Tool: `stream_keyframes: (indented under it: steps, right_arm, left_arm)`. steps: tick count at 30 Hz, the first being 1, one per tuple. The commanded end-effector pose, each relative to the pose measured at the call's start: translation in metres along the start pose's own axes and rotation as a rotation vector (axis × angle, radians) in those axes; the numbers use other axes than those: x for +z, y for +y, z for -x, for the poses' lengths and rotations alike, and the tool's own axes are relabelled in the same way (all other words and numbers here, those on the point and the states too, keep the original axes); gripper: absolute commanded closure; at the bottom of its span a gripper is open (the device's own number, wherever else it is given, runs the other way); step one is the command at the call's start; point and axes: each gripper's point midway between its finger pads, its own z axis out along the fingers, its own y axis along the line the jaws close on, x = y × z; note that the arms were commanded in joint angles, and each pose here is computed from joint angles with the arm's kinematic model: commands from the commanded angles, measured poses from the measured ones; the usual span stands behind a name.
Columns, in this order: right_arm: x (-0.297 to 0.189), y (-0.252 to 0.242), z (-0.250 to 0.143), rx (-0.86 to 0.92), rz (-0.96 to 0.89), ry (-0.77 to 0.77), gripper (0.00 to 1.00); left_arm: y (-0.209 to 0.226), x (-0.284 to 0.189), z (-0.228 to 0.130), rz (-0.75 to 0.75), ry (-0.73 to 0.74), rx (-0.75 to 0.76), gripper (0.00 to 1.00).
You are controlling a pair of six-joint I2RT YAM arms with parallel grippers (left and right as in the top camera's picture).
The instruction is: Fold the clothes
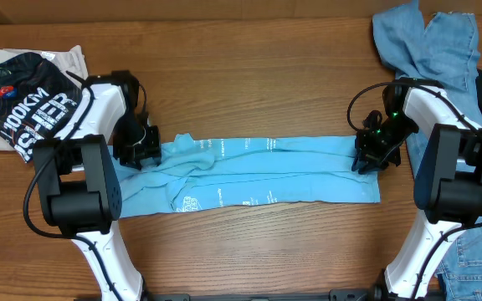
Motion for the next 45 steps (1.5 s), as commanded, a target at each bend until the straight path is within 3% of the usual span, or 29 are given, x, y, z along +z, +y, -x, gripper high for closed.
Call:
stream_keyframes:
  steps: [1,5,7,13,22,24,25,27,31,38,45]
  right_arm:
    - [0.012,-0.006,-0.007,0.011,-0.023,0.044,0.8]
    - [0.012,-0.008,-0.008,0.012,-0.037,0.047,0.8]
    - [0.012,-0.009,-0.008,0.012,-0.041,0.047,0.8]
    - [0.012,-0.009,-0.007,0.011,-0.04,0.042,0.8]
    - [0.012,-0.009,-0.007,0.011,-0.04,0.042,0.8]
    - [0.012,-0.009,-0.007,0.011,-0.04,0.042,0.8]
    - [0.012,-0.009,-0.007,0.012,-0.04,0.042,0.8]
    - [0.012,-0.009,-0.007,0.011,-0.04,0.042,0.8]
    - [0.012,-0.009,-0.007,0.011,-0.04,0.042,0.8]
    - [0.012,-0.009,-0.007,0.011,-0.04,0.042,0.8]
    - [0.012,-0.009,-0.007,0.011,-0.04,0.042,0.8]
  left_arm:
    - [-0.002,0.006,-0.008,-0.007,0.018,-0.001,0.56]
    - [0.009,0.005,-0.024,0.051,0.078,-0.018,0.88]
    - [0.014,0.004,-0.033,0.078,0.113,-0.026,0.96]
    - [0.026,0.003,-0.032,0.15,0.106,-0.06,0.96]
    - [0.017,-0.031,-0.015,0.115,0.005,-0.056,0.96]
    - [0.013,-0.048,-0.01,0.096,-0.051,-0.053,0.87]
    - [0.009,-0.056,-0.008,0.073,-0.075,-0.045,0.72]
    - [-0.005,-0.069,-0.005,-0.001,-0.121,-0.014,0.6]
    - [-0.033,-0.08,-0.001,-0.117,-0.176,0.08,0.49]
    - [-0.059,-0.059,-0.004,-0.094,-0.162,0.272,0.44]
    - [-0.05,-0.022,-0.007,-0.015,-0.084,0.282,0.47]
